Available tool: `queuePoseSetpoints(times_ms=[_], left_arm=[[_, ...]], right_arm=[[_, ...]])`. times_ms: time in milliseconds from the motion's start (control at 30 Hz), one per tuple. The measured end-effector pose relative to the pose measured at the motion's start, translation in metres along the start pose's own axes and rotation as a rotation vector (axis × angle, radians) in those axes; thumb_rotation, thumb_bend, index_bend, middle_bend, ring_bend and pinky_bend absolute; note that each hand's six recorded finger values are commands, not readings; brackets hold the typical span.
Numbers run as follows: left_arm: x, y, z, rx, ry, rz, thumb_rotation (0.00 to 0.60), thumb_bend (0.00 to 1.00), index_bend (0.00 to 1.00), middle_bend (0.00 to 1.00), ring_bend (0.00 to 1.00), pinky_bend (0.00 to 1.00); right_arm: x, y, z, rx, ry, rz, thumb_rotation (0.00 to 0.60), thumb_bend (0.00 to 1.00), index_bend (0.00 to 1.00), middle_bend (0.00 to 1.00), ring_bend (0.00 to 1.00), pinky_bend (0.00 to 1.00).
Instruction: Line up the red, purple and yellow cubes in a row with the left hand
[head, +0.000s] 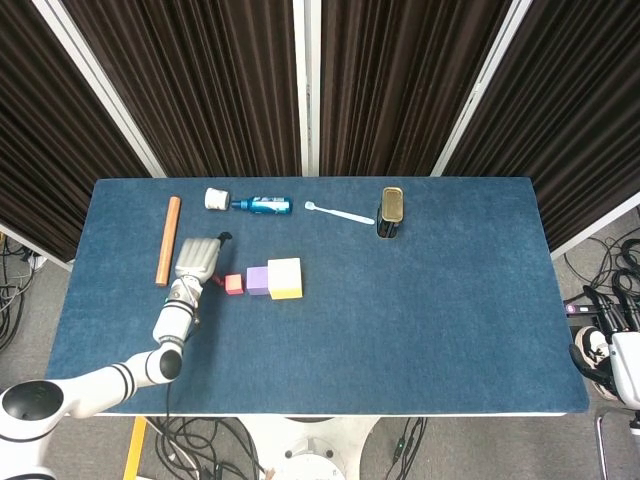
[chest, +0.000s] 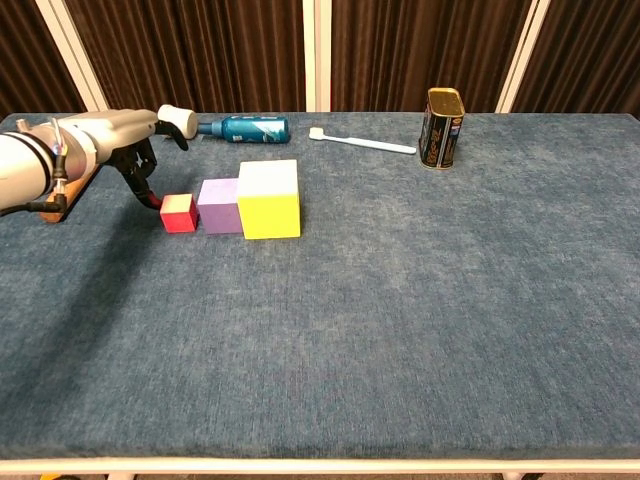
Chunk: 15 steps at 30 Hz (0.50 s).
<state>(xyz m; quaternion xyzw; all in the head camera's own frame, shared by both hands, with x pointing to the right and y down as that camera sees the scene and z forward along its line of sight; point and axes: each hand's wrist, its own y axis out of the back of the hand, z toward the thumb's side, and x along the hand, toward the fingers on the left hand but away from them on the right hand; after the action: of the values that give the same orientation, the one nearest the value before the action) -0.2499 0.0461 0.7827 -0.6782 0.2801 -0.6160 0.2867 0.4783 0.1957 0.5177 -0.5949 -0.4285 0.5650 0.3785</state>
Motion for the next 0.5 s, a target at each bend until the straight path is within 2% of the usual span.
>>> queuePoseSetpoints(times_ms=[500], left_arm=[[-0.0017,0.0027,0.0094,-0.042,-0.002,-0.02,0.6,0.06,0.25,0.92,0.95,1.0]], right_arm=[[0.0016,0.0008,-0.0018,-0.003,-0.003,-0.004,0.6,0.24,0.08,0.16,0.02,0.16]])
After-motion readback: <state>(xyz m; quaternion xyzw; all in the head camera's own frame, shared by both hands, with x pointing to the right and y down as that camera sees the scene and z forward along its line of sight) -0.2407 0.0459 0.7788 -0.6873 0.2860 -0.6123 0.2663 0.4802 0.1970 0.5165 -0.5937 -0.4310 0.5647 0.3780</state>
